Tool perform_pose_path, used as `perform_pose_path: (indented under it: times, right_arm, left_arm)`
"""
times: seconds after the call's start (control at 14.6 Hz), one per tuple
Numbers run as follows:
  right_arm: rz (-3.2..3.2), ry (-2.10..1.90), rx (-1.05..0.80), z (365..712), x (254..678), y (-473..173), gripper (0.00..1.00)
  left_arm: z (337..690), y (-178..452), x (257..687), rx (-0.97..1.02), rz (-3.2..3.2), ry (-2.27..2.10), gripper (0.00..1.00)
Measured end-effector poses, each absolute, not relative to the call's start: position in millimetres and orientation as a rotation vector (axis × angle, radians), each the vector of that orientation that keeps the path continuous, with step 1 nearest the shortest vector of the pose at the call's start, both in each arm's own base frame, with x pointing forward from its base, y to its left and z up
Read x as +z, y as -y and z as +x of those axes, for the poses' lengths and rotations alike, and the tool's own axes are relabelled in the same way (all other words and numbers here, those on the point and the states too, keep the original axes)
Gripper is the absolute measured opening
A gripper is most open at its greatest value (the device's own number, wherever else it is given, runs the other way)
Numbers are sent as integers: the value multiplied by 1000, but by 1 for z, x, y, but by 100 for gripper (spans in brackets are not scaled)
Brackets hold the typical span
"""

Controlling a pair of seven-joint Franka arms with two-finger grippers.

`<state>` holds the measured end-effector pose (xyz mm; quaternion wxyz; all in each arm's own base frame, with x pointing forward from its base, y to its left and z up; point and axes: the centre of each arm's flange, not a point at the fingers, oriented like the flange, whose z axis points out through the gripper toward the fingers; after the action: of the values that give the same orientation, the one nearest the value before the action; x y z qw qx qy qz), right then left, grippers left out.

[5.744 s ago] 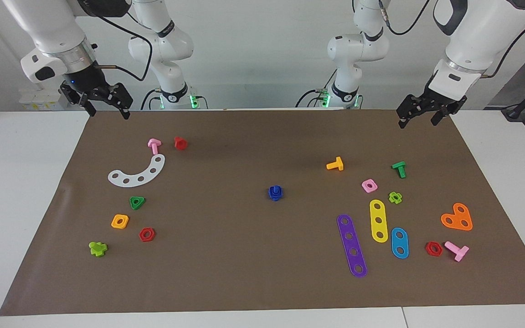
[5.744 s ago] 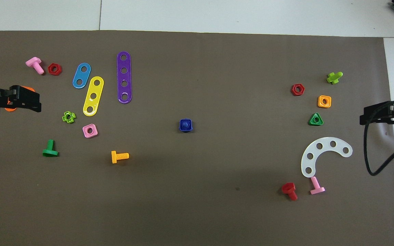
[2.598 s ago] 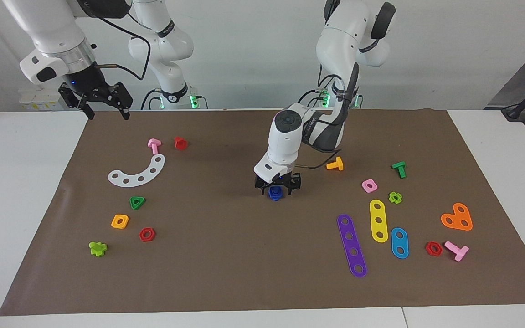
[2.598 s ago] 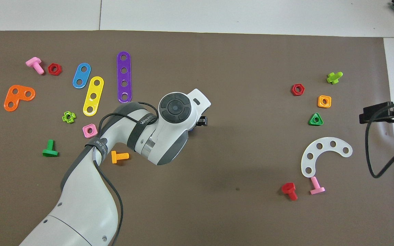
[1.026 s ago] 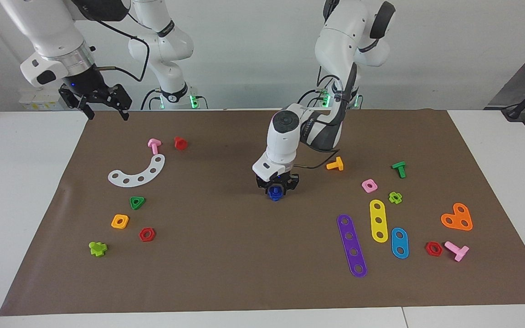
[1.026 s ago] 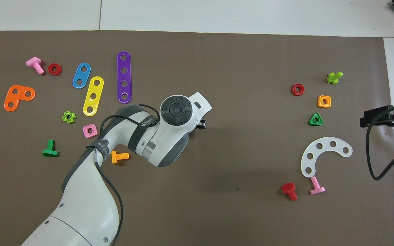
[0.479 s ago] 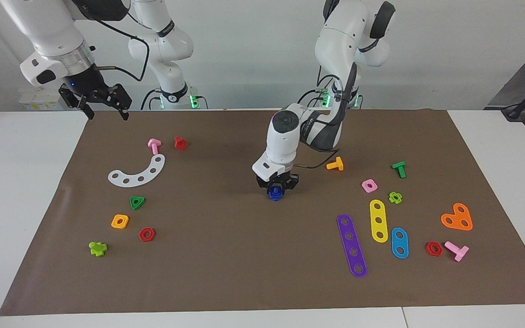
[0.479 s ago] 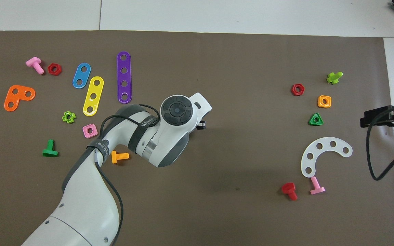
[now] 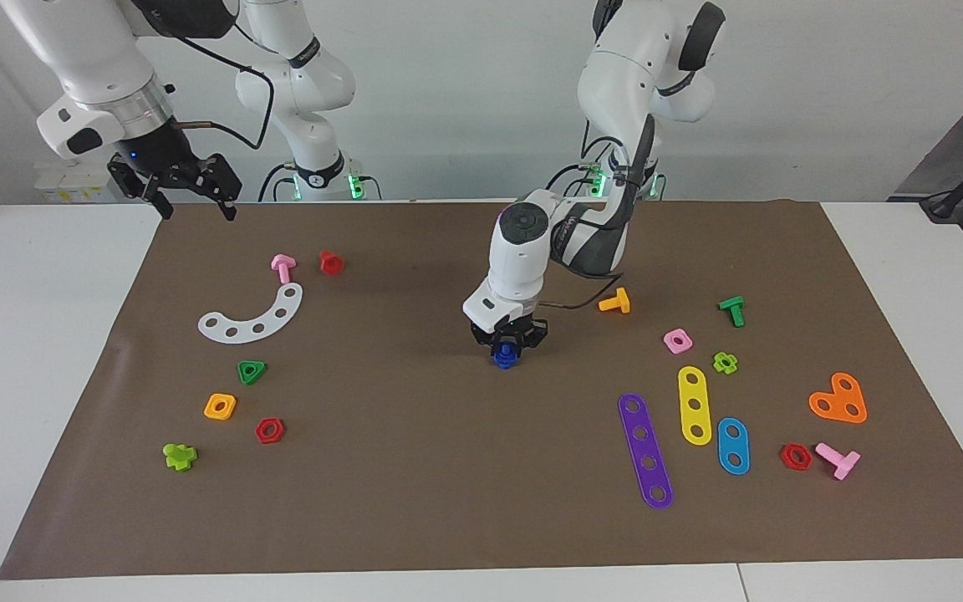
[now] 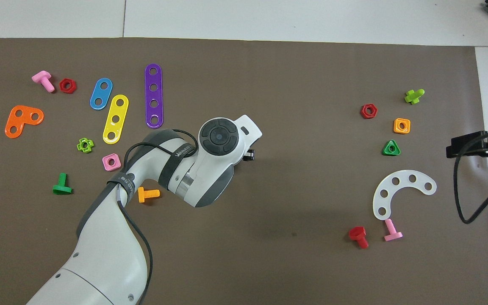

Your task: Unscrew and place screws in storage area

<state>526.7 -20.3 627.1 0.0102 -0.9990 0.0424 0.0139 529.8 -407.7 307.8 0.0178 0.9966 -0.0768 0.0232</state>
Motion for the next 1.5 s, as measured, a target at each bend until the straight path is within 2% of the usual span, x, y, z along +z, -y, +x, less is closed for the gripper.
perform_pose_path:
  times: [0.82,1.5]
  right_arm:
    - [-3118,-132,43,527,627,20,100]
    - [-3116,-126,-3,522,639,19,100]
  left_arm:
    - [533,409,322,34,3115,237,48]
    - [545,409,361,-26,3134,208,48]
